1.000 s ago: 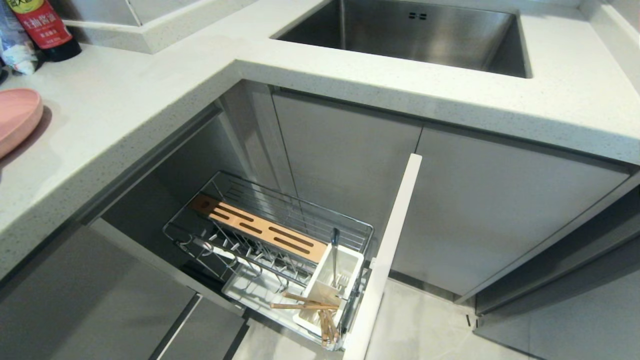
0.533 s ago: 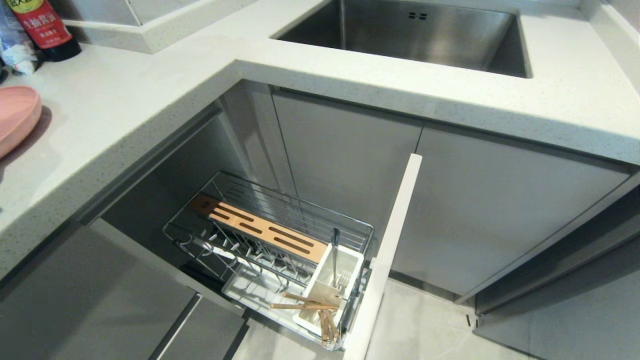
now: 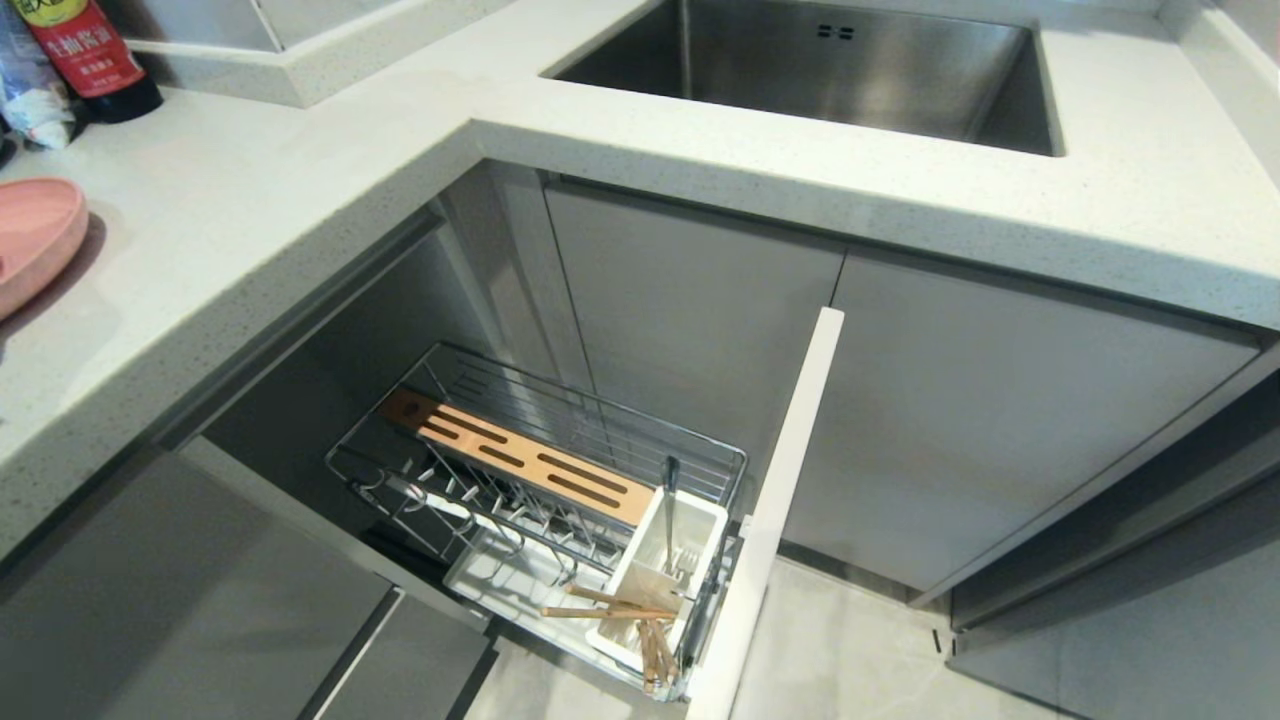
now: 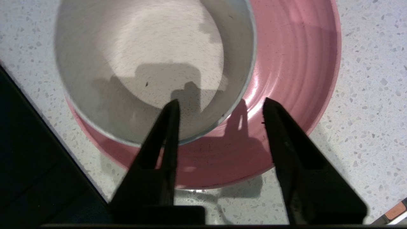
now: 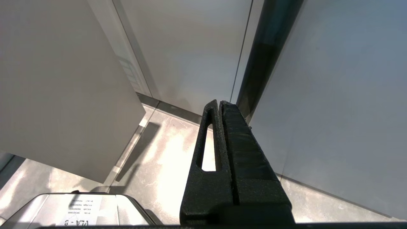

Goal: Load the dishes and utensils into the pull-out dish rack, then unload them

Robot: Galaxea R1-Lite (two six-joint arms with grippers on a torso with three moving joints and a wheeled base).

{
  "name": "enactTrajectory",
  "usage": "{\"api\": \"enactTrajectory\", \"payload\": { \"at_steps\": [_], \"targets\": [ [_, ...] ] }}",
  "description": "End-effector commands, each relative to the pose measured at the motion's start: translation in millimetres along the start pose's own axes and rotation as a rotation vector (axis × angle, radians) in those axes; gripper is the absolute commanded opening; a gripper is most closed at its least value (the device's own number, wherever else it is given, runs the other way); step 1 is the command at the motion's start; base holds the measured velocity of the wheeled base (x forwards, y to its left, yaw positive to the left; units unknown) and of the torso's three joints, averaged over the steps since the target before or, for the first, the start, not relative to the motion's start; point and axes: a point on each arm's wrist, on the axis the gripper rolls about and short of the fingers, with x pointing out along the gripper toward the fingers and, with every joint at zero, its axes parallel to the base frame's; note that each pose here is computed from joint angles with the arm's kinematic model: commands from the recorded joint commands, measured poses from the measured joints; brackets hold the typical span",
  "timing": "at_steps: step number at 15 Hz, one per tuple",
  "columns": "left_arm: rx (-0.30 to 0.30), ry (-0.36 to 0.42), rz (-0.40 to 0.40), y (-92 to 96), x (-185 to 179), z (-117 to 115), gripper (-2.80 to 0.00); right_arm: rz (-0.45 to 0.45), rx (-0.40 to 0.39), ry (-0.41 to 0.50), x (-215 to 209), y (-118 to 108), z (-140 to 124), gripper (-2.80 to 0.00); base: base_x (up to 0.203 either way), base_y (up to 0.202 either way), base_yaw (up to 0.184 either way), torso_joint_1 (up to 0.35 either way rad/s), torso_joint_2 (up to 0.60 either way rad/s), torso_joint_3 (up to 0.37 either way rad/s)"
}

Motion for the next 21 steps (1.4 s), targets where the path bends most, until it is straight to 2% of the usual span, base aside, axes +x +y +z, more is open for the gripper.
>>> {"api": "enactTrajectory", "payload": {
  "at_steps": [1,5,9,10,13,16,17,19,21],
  "targets": [
    [-0.002,-0.006,0.0,0.0,-4.4,-0.7,0.0,0.0,0.0,0.0,0.0,0.0,0.1,-2.8,0.0,0.0,0.0,0.0,0.0,0.0],
    [-0.041,-0.088,-0.003,-0.8,-27.8,-0.4,0.0,0.0,0.0,0.0,-0.1,0.0,-0.1,-2.8,0.0,0.0,0.0,0.0,0.0,0.0],
    [-0.147,-0.257,-0.019,-1.7,-63.8,2.1,0.0,0.0,0.0,0.0,0.0,0.0,0.1,-2.8,0.0,0.0,0.0,0.0,0.0,0.0],
    [-0.164,-0.299,-0.028,-2.4,-73.4,0.1,-2.8,0.0,0.0,-0.002,-0.1,0.0,0.0,-2.8,0.0,0.0,0.0,0.0,0.0,0.0],
    [-0.174,-0.39,-0.087,-7.8,-98.1,-8.6,-2.8,0.0,0.0,0.0,0.0,0.0,0.0,-2.8,0.0,0.0,0.0,0.0,0.0,0.0],
    [-0.253,-0.469,-0.209,-15.2,-119.8,-10.4,-2.8,0.0,0.0,0.0,0.0,0.0,0.0,-2.8,0.0,0.0,0.0,0.0,0.0,0.0],
    [-0.284,-0.485,-0.271,-19.3,-125.5,-10.5,-2.8,0.0,0.0,-0.001,-0.1,0.0,0.0,-2.8,0.0,0.0,0.0,0.0,0.0,0.0],
    [-0.364,-0.501,-0.387,-27.2,-134.9,-10.6,-2.8,0.0,0.0,0.0,0.0,0.0,0.1,-2.8,0.0,0.0,0.0,0.0,0.0,0.0],
    [-0.419,-0.482,-0.501,-34.3,-141.7,-13.1,-2.8,0.0,0.0,0.0,0.0,0.0,0.1,-2.8,0.0,0.0,0.0,0.0,0.0,0.0]
  ]
}}
